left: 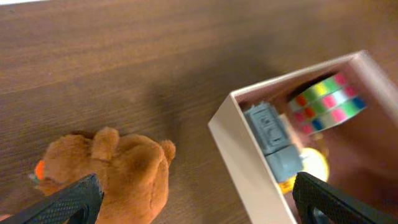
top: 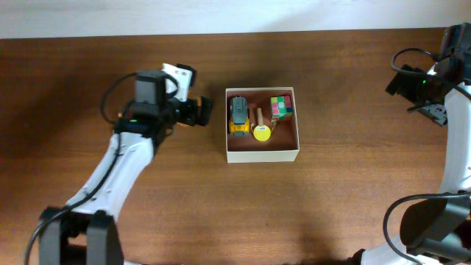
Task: Pack container
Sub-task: 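Move the left gripper over the brown plush bear and lower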
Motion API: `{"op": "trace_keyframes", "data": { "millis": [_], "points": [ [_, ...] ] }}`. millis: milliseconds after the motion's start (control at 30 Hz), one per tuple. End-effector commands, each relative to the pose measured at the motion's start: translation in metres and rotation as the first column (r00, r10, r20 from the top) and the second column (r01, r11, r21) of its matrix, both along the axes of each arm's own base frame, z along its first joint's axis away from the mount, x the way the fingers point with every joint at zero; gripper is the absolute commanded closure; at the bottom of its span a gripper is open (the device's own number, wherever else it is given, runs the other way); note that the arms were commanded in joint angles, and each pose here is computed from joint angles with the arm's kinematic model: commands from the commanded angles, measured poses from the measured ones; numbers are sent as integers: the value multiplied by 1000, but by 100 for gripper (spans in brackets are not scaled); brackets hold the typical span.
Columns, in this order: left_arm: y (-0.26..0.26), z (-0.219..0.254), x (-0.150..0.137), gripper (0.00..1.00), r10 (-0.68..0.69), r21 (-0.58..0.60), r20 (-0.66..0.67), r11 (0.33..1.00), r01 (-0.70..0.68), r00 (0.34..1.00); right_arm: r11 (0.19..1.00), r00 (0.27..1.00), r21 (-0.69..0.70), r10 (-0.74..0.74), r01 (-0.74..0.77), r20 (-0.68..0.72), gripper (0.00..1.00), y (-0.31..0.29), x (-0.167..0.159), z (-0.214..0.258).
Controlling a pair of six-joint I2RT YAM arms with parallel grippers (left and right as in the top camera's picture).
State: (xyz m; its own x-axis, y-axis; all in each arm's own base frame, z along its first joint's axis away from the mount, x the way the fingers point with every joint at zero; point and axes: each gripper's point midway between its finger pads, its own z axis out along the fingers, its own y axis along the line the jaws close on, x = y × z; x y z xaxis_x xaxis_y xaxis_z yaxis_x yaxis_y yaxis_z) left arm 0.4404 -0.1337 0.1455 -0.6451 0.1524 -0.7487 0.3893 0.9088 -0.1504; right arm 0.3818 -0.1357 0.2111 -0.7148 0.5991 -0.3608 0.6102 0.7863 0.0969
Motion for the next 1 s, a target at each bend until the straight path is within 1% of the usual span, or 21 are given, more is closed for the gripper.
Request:
{"op": "trace_keyframes", "data": {
  "millis": [0, 100, 200, 300, 500, 633, 767, 800, 900, 967],
  "points": [
    [12, -10, 17, 0, 82, 174, 53, 981, -90, 995, 1000, 1000, 6, -11, 11, 0, 1, 1, -1, -1],
    [16, -24, 22, 0, 113, 222, 51, 967, -122, 992, 1000, 1000, 6, -11, 11, 0, 1, 1, -1, -1],
    [16, -35, 25, 3, 117, 228, 39, 966, -123, 992, 1000, 1000, 6, -11, 11, 0, 1, 1, -1, -1],
    [21, -35, 28, 3, 155, 227, 44, 961, -161, 987, 1000, 1000, 7, -11, 11, -1, 1, 1, -1, -1],
    [19, -40, 36, 3, 158, 218, 65, 961, -169, 985, 1000, 1000, 6, -11, 11, 0, 1, 1, -1, -1],
    [18, -65, 34, 9, 155, 241, 14, 958, -154, 988, 1000, 1000, 6, -11, 11, 0, 1, 1, -1, -1],
    [19, -87, 32, 11, 156, 259, -29, 955, -143, 987, 1000, 1000, 7, -11, 11, -1, 1, 1, -1, -1],
    [19, -92, 32, 17, 156, 262, -38, 955, -141, 987, 1000, 1000, 6, -11, 11, 0, 1, 1, -1, -1],
    [19, -94, 31, 29, 158, 262, -42, 954, -142, 986, 1000, 1000, 6, -11, 11, 0, 1, 1, -1, -1],
    [19, -92, 33, 44, 159, 260, -34, 955, -145, 987, 1000, 1000, 7, -11, 11, -1, 1, 1, -1, -1]
  ]
}}
